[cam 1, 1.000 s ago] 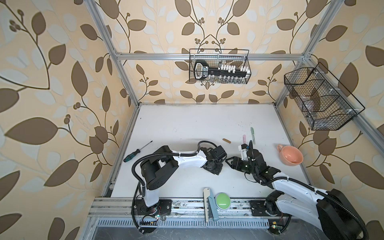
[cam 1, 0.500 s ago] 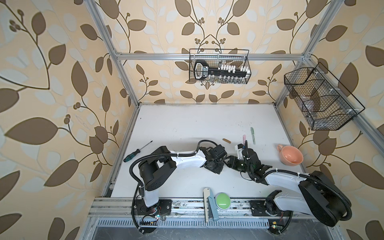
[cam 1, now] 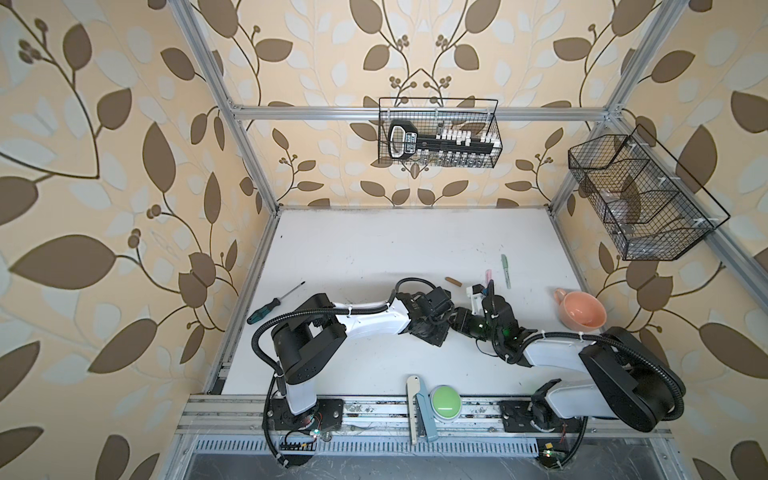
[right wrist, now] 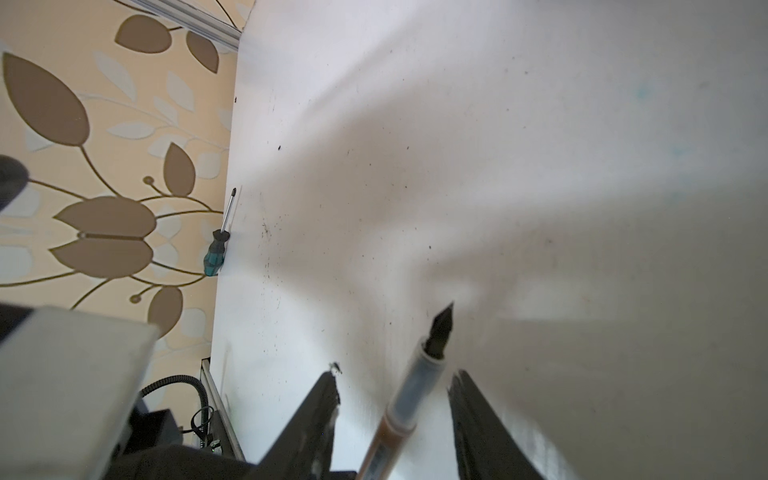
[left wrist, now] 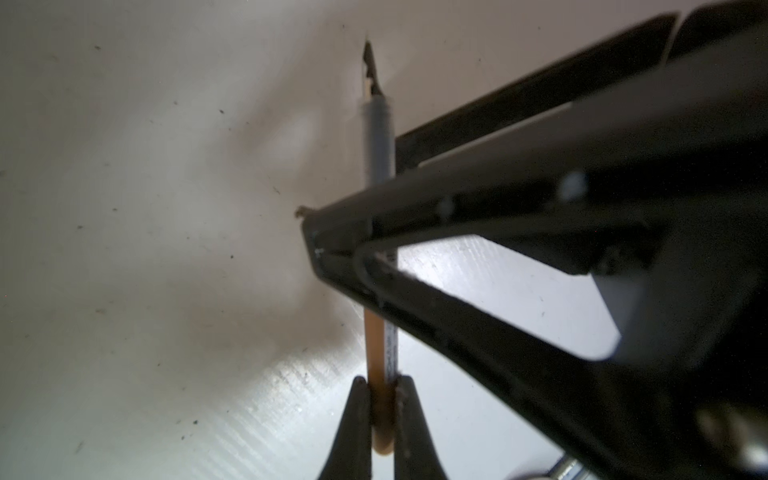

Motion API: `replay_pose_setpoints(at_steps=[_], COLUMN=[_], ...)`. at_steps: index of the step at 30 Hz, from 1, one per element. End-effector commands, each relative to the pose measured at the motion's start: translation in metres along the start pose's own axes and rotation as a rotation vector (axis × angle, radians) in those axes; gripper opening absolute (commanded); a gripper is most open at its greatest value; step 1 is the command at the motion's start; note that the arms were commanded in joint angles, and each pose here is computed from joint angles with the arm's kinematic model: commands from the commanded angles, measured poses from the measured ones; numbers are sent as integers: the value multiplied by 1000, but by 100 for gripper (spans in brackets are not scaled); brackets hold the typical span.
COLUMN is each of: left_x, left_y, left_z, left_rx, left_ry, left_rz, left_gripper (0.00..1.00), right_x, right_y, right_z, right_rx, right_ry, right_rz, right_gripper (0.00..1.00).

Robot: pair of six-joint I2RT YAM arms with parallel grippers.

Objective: Insert the pens into the pen caps

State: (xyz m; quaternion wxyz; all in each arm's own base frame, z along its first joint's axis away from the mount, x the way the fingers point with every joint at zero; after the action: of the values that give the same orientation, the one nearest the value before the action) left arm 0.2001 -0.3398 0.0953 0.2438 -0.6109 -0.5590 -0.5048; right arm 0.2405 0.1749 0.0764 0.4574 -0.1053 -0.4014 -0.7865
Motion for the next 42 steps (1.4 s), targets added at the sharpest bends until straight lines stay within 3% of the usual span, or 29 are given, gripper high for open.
replay_pose_setpoints(at_steps=[1, 12, 16, 17, 18, 22, 27, 31, 39, 42], left_x=[22, 29, 35, 37, 39, 48, 49, 51, 55, 58], left_y=[13, 17, 19, 19, 20, 25, 32, 32, 35, 36], left_z=[-16, -20, -20, -20, -19, -18, -11, -21, -26, -29], left_rx=[-16, -16, -11, -11, -11, 11, 105, 103, 93, 89], left_ry=[-58, -79, -86, -83, -83, -125, -295, -409, -449, -466], left_rz=[-58, -83, -107, -116, -124, -169, -171, -150, -147, -143], left_gripper=[2, 5, 25, 38, 45, 53, 54, 52, 50, 44], right_x=[-2, -4, -1, 1, 2, 12, 26, 38, 41, 41], right_y=[7, 7, 9, 10, 11, 17, 25, 31, 30, 31], right_z=[6, 7, 7, 8, 8, 9, 18, 26, 30, 30], right_rx=[-23, -36, -38, -39, -39, -52, -56, -57, -55, -59], right_ry=[37, 64, 68, 69, 70, 90, 129, 153, 172, 175], right_rz=[-18, -5, -12, -16, -22, -51, -92, -140, -137, -147], right_gripper=[42, 1, 0, 0, 0, 0, 0, 0, 0, 0])
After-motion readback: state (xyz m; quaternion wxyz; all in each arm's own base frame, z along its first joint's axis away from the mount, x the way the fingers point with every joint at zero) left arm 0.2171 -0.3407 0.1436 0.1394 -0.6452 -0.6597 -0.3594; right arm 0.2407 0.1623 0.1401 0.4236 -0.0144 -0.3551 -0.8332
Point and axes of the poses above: each gripper's point midway between its finger pads, its own x axis back along the fingers, its own z axis along the line the jaws close on, y = z × x, the point moved 5 cm from there along x, back along the fingers, and after that the axes turned 11 degrees about x, right-handed, at the moved point
